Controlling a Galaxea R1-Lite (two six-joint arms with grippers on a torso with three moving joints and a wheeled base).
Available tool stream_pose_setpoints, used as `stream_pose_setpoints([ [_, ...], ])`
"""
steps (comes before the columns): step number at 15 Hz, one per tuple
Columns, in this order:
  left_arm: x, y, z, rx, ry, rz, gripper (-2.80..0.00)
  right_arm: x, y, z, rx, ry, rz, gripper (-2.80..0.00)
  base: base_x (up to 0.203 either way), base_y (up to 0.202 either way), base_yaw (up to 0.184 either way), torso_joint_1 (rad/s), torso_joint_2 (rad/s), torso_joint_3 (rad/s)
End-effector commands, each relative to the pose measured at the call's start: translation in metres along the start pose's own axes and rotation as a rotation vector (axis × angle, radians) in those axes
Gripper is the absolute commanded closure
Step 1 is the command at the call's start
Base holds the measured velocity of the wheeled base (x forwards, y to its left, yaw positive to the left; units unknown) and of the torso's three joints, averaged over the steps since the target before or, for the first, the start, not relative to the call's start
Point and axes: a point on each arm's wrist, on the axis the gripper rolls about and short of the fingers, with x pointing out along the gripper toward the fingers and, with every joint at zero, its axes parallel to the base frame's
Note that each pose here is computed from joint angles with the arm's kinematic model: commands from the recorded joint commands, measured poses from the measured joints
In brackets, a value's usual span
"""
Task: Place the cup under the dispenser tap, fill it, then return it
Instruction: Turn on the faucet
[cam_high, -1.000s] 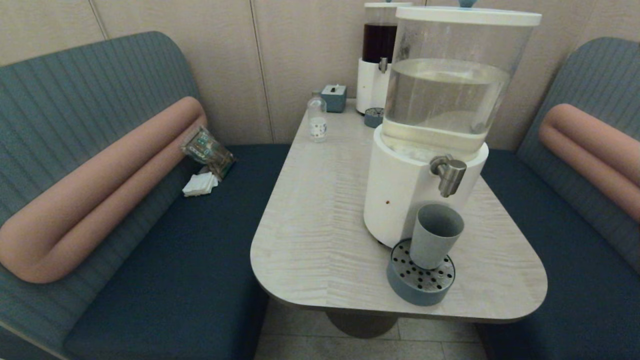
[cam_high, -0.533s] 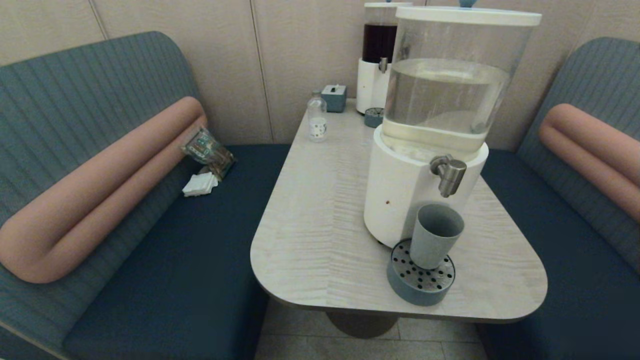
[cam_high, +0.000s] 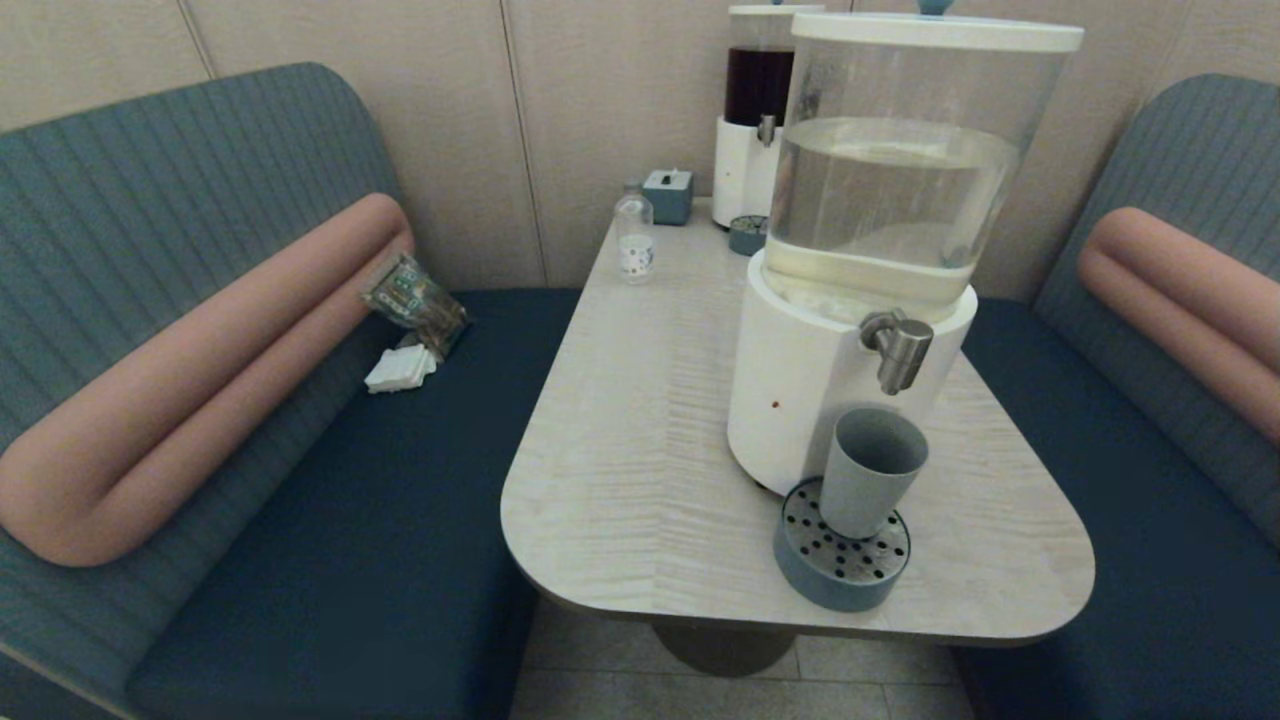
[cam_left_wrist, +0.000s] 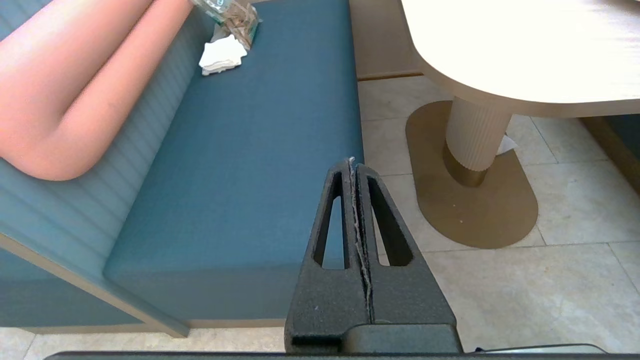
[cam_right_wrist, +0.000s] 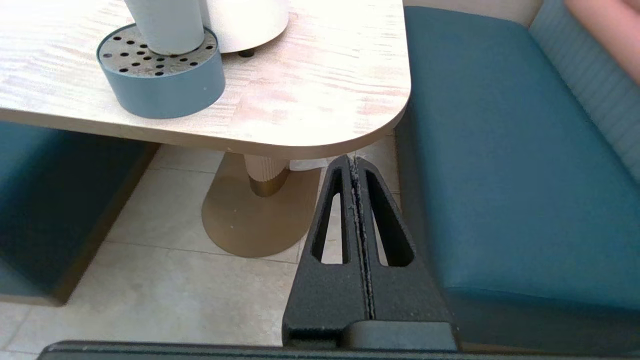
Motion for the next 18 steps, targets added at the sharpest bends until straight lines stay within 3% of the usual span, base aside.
stream_pose_setpoints([
  [1,0.000,0.000,0.000,0.000,0.003,-0.001,0.00,0.000,0.000,0.000,0.002,0.009,-0.005,0.00,0.000,0.000,0.000,0.000,0.00,0.000],
  [4,0.000,0.000,0.000,0.000,0.003,-0.001,0.00,-0.002,0.000,-0.001,0.003,0.037,-0.018,0.00,0.000,0.000,0.000,0.000,0.00,0.000],
  [6,0.000,0.000,0.000,0.000,0.003,-0.001,0.00,-0.006,-0.001,0.014,0.006,-0.003,-0.021,0.00,0.000,0.000,0.000,0.000,0.00,0.000],
  [10,0.000,0.000,0.000,0.000,0.003,-0.001,0.00,-0.038,-0.004,0.125,0.083,-0.171,0.014,0.00,0.000,0.000,0.000,0.000,0.00,0.000],
  [13,0.000,0.000,0.000,0.000,0.003,-0.001,0.00,-0.004,-0.004,0.190,0.102,-0.061,0.089,0.00,0.000,0.000,0.000,0.000,0.00,0.000],
  [18,0.000,0.000,0.000,0.000,0.003,-0.001,0.00,0.098,-0.002,0.286,0.127,0.175,0.201,0.00,0.000,0.000,0.000,0.000,0.00,0.000],
])
